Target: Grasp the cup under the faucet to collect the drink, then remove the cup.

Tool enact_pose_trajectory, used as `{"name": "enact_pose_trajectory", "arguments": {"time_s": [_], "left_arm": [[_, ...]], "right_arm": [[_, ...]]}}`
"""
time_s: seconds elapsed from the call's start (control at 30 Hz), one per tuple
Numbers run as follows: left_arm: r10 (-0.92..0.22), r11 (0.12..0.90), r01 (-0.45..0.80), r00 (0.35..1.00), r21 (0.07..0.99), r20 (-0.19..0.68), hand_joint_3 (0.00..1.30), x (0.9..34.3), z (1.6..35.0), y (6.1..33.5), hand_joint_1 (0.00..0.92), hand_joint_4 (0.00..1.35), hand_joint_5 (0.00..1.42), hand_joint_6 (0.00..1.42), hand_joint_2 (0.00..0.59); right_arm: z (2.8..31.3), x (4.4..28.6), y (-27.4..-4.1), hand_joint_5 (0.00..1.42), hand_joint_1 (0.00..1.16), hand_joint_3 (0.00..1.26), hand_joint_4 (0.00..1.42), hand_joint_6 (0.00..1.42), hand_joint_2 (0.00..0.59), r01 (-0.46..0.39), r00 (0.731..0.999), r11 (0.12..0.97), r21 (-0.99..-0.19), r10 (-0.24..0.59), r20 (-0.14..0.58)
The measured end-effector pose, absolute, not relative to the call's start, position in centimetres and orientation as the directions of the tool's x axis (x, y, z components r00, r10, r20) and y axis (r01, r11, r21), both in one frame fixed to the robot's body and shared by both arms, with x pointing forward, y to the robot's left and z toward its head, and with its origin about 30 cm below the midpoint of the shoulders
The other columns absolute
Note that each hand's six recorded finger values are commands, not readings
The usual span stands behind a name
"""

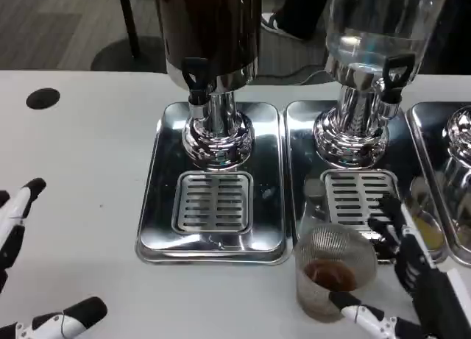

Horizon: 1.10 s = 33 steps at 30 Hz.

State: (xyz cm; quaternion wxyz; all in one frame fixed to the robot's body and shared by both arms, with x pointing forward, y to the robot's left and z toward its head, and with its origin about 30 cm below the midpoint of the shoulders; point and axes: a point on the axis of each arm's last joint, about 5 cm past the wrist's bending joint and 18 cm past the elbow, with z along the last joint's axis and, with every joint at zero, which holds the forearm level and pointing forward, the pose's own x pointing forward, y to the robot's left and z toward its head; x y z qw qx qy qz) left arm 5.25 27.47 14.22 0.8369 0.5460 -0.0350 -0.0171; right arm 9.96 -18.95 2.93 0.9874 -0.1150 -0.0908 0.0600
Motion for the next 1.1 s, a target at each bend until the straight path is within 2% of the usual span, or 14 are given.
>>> {"name": "enact_pose_trajectory", "arguments": {"time_s": [0.23,0.33,0.47,0.6,0.67,0.8,0.87,0.97,1.1], "left_arm": [[-0.061,0.412,0.0,0.998,0.911,0.027,0.0,5.2,13.8,27.5,0.0,0.0,0.0,0.0,0.006],[-0.057,0.419,0.006,0.998,0.908,0.019,0.0,5.2,13.5,27.6,0.0,0.0,0.0,0.0,0.006],[-0.058,0.427,0.003,0.998,0.904,0.025,0.0,5.3,13.3,27.5,0.0,0.0,0.0,0.0,0.006],[-0.053,0.439,0.0,0.998,0.898,0.026,0.0,5.1,12.9,27.5,0.0,0.0,0.0,0.0,0.006],[-0.049,0.442,-0.002,0.998,0.897,0.027,0.0,5.0,12.8,27.5,0.0,0.0,0.0,0.0,0.006],[-0.032,0.445,-0.003,0.999,0.896,0.019,0.0,4.9,12.3,27.9,0.0,0.0,0.0,0.0,0.012],[-0.032,0.435,0.003,0.999,0.901,0.012,0.0,5.0,12.1,28.3,0.0,0.0,0.0,0.0,0.014],[-0.035,0.417,0.001,0.999,0.909,0.015,0.0,5.3,12.0,28.9,0.0,0.0,0.0,0.0,0.016],[-0.028,0.388,-0.007,0.999,0.922,0.019,0.0,5.6,11.9,29.8,0.0,0.0,0.0,0.0,0.017]], "right_arm": [[4.0,10.1,-19.8,0.07,0.89,0.0,0.0,0.13,0.182,-0.076,0.977,0.964,-0.257,0.123,0.172],[5.0,10.4,-20.9,0.07,0.89,0.0,0.0,0.13,0.182,-0.048,0.976,0.958,-0.284,0.106,0.193],[5.8,10.8,-21.6,0.1,0.86,0.06,0.07,0.17,0.214,-0.045,0.975,0.951,-0.306,0.109,0.194],[6.6,11.2,-22.9,0.17,0.79,0.13,0.16,0.2,0.302,-0.008,0.973,0.948,-0.319,0.081,0.216],[6.7,11.3,-23.4,0.21,0.72,0.19,0.2,0.22,0.367,0.003,0.974,0.947,-0.321,0.069,0.215],[7.0,11.4,-24.6,0.28,0.67,0.3,0.3,0.27,0.458,0.025,0.978,0.936,-0.35,0.049,0.202],[7.3,11.7,-25.4,0.32,0.63,0.36,0.35,0.28,0.511,0.034,0.98,0.921,-0.388,0.045,0.191],[7.6,12.0,-25.9,0.35,0.61,0.41,0.38,0.3,0.551,0.042,0.981,0.901,-0.432,0.045,0.188],[8.0,12.3,-26.4,0.36,0.59,0.44,0.41,0.31,0.56,0.066,0.983,0.801,-0.595,0.05,0.177]]}}
